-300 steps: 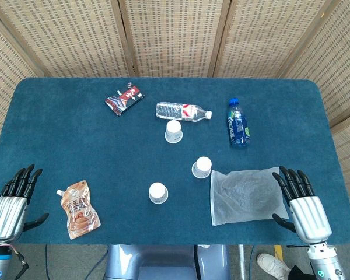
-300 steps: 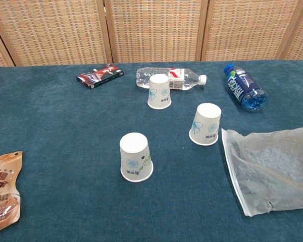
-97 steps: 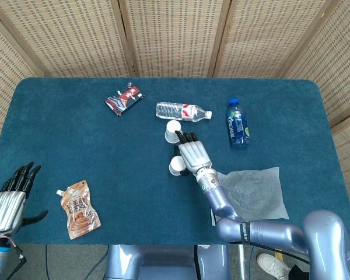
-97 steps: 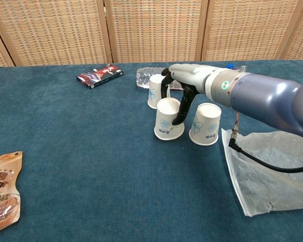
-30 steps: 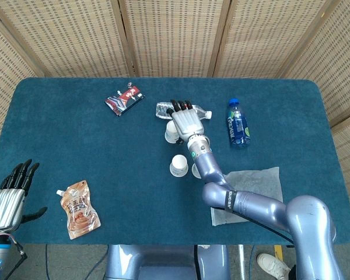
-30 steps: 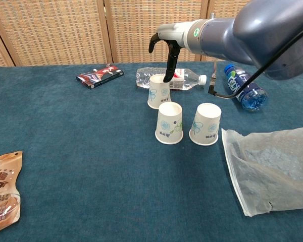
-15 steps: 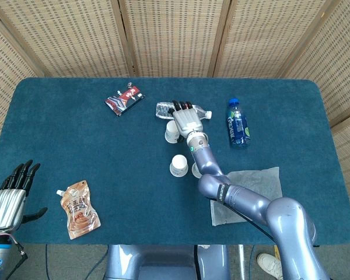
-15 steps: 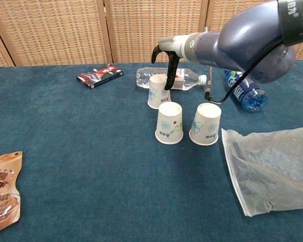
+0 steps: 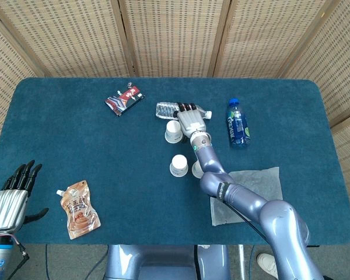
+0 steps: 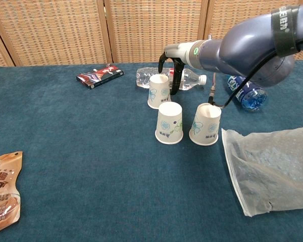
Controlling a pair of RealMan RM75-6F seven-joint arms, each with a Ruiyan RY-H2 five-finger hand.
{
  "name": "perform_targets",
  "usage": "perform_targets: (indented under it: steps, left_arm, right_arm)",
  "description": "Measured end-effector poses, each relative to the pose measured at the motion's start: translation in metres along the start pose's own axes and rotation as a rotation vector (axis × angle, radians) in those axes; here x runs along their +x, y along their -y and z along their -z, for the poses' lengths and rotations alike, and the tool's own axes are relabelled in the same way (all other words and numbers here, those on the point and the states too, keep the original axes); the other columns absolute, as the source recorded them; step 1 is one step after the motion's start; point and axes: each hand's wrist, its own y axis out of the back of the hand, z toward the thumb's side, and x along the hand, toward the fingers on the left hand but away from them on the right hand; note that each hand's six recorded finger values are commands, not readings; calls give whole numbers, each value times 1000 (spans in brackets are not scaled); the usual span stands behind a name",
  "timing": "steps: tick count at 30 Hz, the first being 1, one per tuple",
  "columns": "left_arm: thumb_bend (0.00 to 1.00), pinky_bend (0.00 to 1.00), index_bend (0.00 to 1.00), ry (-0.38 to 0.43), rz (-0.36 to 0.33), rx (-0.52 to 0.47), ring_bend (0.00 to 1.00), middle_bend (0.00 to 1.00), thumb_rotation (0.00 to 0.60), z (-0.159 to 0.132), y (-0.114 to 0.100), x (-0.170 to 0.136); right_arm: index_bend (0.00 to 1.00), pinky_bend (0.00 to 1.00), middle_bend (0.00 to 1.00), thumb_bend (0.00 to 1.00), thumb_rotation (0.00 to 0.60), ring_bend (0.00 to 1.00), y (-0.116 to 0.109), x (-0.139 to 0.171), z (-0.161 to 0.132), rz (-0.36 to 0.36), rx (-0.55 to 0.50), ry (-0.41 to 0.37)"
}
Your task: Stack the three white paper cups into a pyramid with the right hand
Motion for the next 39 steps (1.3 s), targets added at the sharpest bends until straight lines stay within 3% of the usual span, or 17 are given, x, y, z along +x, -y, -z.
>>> perform_targets:
  steps: [5, 13, 22, 32, 39]
  left_arm:
    - [131, 161, 27, 0, 7, 8, 0, 0, 600, 0, 2, 0]
    - [134, 161, 27, 3, 16, 11, 0, 0, 600, -2, 5, 0]
    - [136, 161, 27, 6, 15, 8, 0, 0, 600, -3, 5, 0]
    - [135, 161, 27, 22, 0, -4, 0, 0, 600, -6, -2, -4]
    - [135, 161, 27, 54, -8, -17, 0, 0, 600, -13, -6, -8]
  right_arm:
    - [323, 50, 0, 175, 600, 0, 8, -4, 0, -14, -6, 0]
    - [474, 76, 0, 173, 600, 0, 16, -9, -5, -18, -11, -8]
    - [491, 79, 0, 173, 600, 0, 13, -9, -8, 2, -8, -19]
    - [507, 79, 0, 173, 600, 0, -18, 3, -18, 84, -19, -67]
    - [508, 79, 0, 173, 600, 0, -50, 36, -35, 149, -37, -135]
